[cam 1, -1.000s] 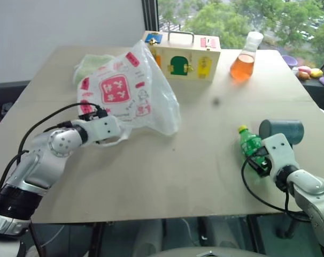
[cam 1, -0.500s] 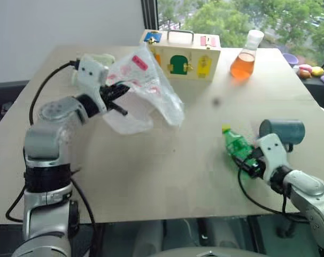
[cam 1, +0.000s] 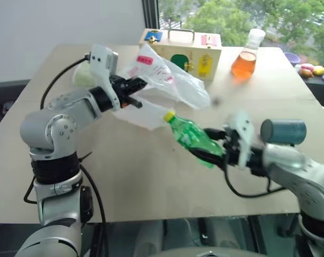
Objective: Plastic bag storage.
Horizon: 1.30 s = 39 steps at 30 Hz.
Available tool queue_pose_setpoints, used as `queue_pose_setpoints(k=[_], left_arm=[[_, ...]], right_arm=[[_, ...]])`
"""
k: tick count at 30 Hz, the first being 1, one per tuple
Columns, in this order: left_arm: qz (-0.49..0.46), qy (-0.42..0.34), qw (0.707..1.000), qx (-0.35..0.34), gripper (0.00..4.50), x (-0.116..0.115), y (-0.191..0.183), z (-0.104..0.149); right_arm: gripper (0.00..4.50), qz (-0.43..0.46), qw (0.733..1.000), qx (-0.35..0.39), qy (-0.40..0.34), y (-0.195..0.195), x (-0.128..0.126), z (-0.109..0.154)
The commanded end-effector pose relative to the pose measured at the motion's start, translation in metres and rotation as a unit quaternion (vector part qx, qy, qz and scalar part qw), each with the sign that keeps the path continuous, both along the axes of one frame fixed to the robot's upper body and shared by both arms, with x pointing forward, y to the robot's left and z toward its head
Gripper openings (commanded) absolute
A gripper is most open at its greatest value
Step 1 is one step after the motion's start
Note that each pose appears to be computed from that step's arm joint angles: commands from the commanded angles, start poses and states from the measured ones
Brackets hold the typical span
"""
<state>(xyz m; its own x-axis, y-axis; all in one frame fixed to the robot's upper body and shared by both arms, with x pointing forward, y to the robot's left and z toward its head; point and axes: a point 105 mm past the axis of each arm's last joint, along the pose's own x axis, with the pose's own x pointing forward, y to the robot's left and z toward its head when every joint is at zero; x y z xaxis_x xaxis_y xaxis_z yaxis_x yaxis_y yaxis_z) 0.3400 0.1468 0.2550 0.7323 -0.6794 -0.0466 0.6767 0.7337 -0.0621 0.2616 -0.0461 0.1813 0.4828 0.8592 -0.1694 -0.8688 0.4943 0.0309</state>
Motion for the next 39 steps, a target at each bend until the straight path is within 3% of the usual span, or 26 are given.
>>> queue_pose_setpoints(k=[1,5,16,20,25,30,32,37,39], left_arm=[[-0.084,-0.002,0.996,0.017,0.0,-0.03,-0.014,0.002],[-0.149,0.016,0.987,0.055,0.0,-0.06,-0.017,-0.016],[-0.16,0.029,0.977,0.138,0.0,-0.072,-0.002,-0.043],[-0.195,0.05,0.97,0.139,0.0,-0.081,0.0,-0.047],[-0.18,0.032,0.976,0.118,0.0,-0.073,-0.003,-0.039],[-0.083,-0.014,0.992,0.092,0.0,-0.037,-0.004,-0.022],[-0.068,-0.023,0.994,0.084,0.0,-0.031,-0.004,-0.016],[-0.097,-0.016,0.992,0.081,0.0,-0.041,-0.01,-0.019],[-0.149,0.004,0.987,0.061,0.0,-0.059,-0.018,-0.021]], right_arm=[[2.88,-0.024,1.0,-0.002,-0.013,0.012,0.023,0.0],[2.88,-0.031,0.999,0.0,-0.009,0.021,0.041,-0.004],[2.88,0.067,0.997,-0.019,-0.013,0.012,0.02,-0.006],[2.88,0.013,0.999,-0.024,-0.031,0.004,0.047,0.001],[2.88,0.008,0.999,-0.029,-0.043,0.01,0.057,0.003],[2.88,0.172,0.982,-0.059,-0.044,0.044,0.006,-0.012],[2.88,0.188,0.979,-0.071,-0.045,0.043,0.001,-0.016],[2.88,0.157,0.985,-0.06,-0.047,0.039,0.012,-0.012],[2.88,0.107,0.992,-0.053,-0.049,0.037,0.03,-0.01]])
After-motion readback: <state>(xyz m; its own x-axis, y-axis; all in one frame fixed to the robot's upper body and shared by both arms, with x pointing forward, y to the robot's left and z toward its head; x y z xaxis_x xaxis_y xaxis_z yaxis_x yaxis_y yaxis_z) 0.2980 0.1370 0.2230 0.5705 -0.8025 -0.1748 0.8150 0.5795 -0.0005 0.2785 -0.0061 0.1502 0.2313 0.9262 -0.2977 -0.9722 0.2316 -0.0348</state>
